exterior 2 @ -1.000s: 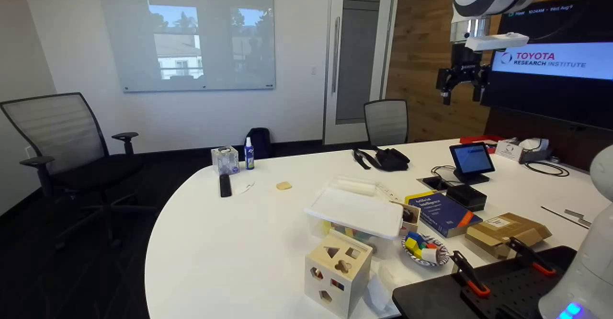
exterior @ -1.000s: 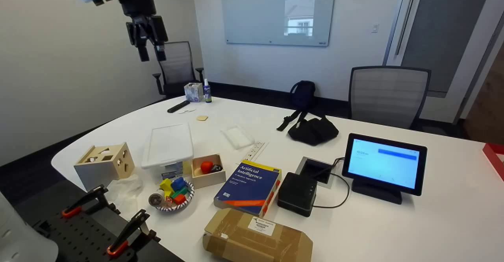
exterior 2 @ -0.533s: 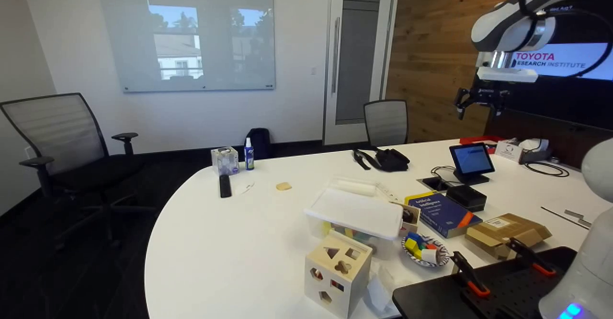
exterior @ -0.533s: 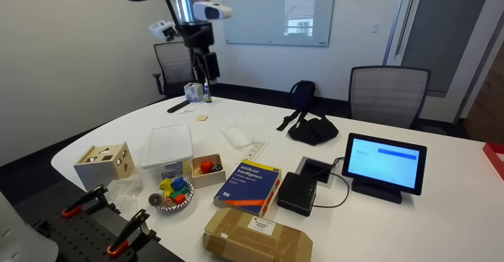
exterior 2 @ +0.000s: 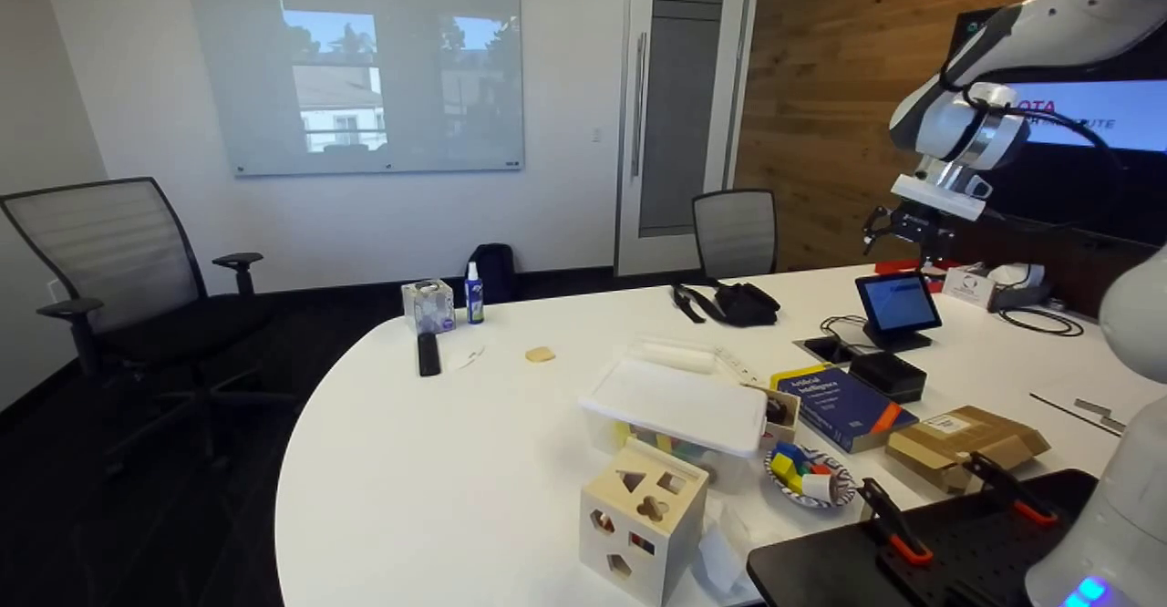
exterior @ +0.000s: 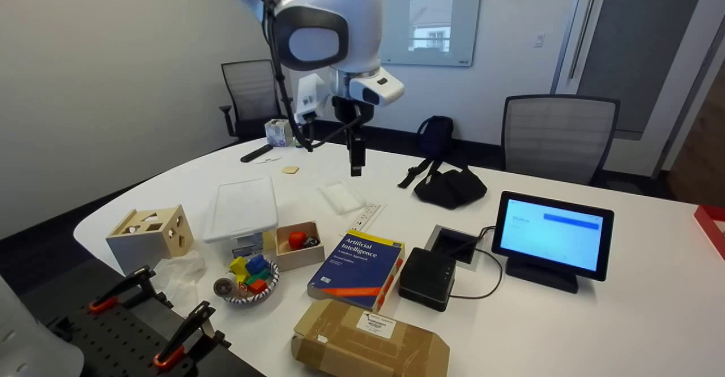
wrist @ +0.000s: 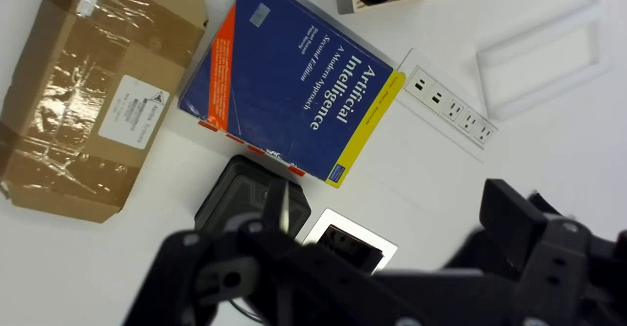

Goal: Press on the black object

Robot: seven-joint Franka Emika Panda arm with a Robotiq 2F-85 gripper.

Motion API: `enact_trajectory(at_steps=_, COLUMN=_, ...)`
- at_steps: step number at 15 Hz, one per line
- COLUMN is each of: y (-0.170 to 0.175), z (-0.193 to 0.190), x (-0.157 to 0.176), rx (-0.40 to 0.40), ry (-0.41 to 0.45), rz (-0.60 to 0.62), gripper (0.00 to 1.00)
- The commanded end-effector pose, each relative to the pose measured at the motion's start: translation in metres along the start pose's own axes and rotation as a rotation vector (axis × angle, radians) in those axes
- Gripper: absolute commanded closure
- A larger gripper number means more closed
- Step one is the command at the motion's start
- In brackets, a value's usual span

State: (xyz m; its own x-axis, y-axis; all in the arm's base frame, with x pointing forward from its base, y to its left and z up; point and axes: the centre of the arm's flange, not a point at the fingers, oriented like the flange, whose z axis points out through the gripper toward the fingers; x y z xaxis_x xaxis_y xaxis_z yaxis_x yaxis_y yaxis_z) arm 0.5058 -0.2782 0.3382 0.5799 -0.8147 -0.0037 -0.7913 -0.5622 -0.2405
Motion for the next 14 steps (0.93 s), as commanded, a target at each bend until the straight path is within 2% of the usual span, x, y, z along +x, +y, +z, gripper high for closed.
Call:
enact_trajectory(at_steps=1, y=-0.007, z=0.021, x=0.059, rx=0.026, ry=0.002, rz=0.112, gripper=0.00)
enact_trajectory(at_steps=6, y=0.013, z=0.050, x=0.104, rx=-0.032, ry=0.020, rz=0.259, gripper=0.00)
enact_trajectory(at_steps=14, y=0.039, z=0.097, x=0.151, rx=-0.045, ry=0.056, rz=0.373, gripper=0.00)
